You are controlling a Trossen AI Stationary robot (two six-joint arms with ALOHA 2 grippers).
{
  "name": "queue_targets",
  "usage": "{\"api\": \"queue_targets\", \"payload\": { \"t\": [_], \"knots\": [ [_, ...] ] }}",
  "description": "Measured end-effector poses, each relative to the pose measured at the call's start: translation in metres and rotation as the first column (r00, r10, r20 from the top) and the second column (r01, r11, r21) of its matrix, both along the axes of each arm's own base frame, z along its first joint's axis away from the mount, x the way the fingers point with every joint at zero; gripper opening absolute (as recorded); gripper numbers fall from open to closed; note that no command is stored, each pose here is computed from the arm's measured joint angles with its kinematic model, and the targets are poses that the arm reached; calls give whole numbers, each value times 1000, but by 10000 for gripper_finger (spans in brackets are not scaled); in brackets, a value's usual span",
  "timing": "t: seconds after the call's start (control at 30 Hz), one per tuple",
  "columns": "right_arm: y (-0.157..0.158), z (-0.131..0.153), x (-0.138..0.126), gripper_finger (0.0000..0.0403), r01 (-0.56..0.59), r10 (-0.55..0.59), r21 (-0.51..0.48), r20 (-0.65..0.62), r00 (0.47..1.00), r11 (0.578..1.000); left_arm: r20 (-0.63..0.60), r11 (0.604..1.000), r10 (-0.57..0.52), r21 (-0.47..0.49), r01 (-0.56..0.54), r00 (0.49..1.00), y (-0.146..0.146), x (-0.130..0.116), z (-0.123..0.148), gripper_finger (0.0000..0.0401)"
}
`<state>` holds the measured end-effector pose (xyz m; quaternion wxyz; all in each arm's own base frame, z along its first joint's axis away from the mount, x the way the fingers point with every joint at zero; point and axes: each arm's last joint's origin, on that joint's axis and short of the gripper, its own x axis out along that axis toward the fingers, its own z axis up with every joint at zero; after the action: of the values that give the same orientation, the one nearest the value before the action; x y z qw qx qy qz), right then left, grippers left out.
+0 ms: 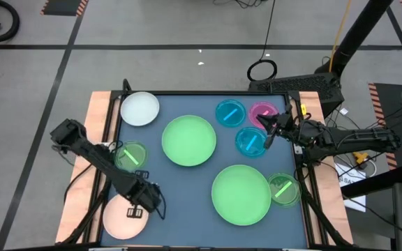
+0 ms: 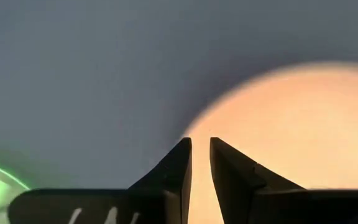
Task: Stack plastic plates
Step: Stack the green plate on top of the green plate
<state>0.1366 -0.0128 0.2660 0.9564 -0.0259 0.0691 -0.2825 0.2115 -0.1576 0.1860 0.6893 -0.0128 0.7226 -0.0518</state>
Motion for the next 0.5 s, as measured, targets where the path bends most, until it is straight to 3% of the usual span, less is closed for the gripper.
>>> {"api": "queue_targets", "payload": {
  "t": [0.13,0.23,0.4,0.5],
  "knots": [
    [0,0,0,32,0,0,0,1,1000,1000,201,999,39,19,-44,979,24,25,22,65],
    [0,1,0,32,0,0,1,10,1000,1000,366,997,74,0,-80,927,45,51,39,65],
    [0,2,0,32,0,0,1,20,1000,1000,629,982,184,-87,-167,755,84,99,67,65],
    [0,3,0,32,-2,2,-2,28,1000,1000,706,971,235,-148,-186,668,101,119,75,65]
  ]
}}
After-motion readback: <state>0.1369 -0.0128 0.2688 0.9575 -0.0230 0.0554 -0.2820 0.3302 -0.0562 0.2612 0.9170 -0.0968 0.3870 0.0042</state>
